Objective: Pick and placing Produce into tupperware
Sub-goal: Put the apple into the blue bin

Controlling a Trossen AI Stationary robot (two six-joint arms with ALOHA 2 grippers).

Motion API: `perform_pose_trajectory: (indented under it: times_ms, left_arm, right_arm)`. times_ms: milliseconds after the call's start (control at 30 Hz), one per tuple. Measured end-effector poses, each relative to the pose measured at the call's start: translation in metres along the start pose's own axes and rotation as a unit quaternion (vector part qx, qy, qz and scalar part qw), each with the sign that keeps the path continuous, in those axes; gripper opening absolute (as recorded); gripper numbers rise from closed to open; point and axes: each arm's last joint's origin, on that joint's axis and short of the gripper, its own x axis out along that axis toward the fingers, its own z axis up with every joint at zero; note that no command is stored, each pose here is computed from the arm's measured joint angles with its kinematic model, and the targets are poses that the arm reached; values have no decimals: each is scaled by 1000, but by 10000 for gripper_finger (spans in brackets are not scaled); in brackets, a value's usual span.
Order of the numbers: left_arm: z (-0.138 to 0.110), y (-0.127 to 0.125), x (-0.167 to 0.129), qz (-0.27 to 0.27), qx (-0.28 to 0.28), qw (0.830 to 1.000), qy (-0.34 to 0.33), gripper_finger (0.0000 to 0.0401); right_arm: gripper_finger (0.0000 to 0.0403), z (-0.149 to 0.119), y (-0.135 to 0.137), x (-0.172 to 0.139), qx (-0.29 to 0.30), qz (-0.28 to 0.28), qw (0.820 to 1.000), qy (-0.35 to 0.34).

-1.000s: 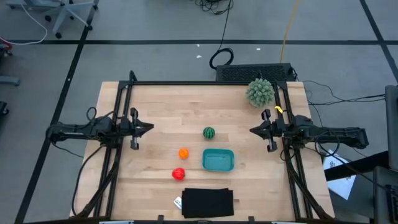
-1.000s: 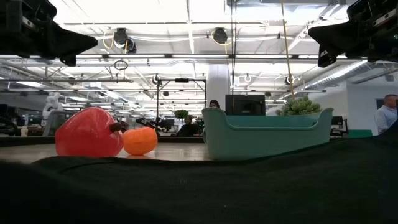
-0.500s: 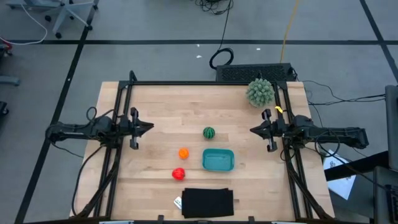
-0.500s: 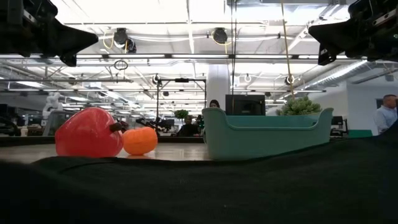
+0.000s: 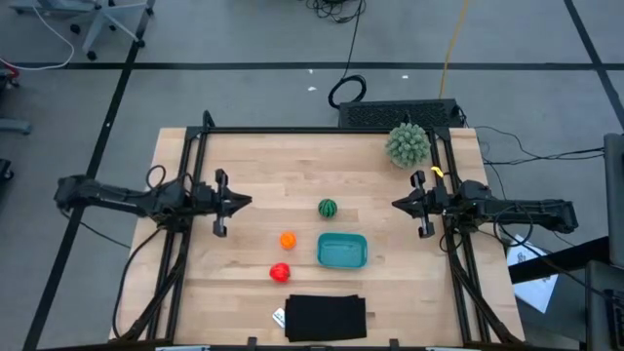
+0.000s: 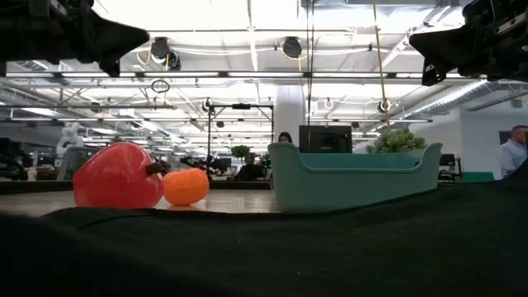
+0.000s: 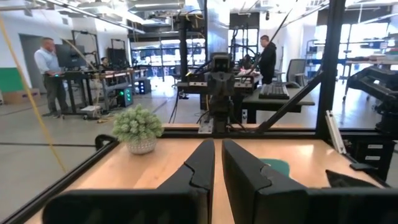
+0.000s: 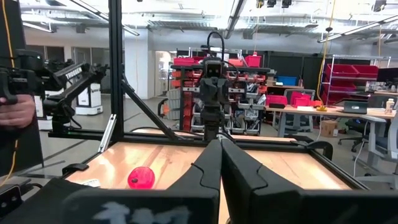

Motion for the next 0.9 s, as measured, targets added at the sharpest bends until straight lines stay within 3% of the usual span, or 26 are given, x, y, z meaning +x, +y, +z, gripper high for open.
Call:
perform_pose_trajectory:
  times_ms: [467,900]
  left_arm:
    - [51,-29,56,-62,27,997,27,35]
    - [40,-61,82,-114,53,992,24,35]
  right_arm:
    - [0,0,0,0,0,0,1000,0]
    - [0,-2,0,0,2,0,1000,10]
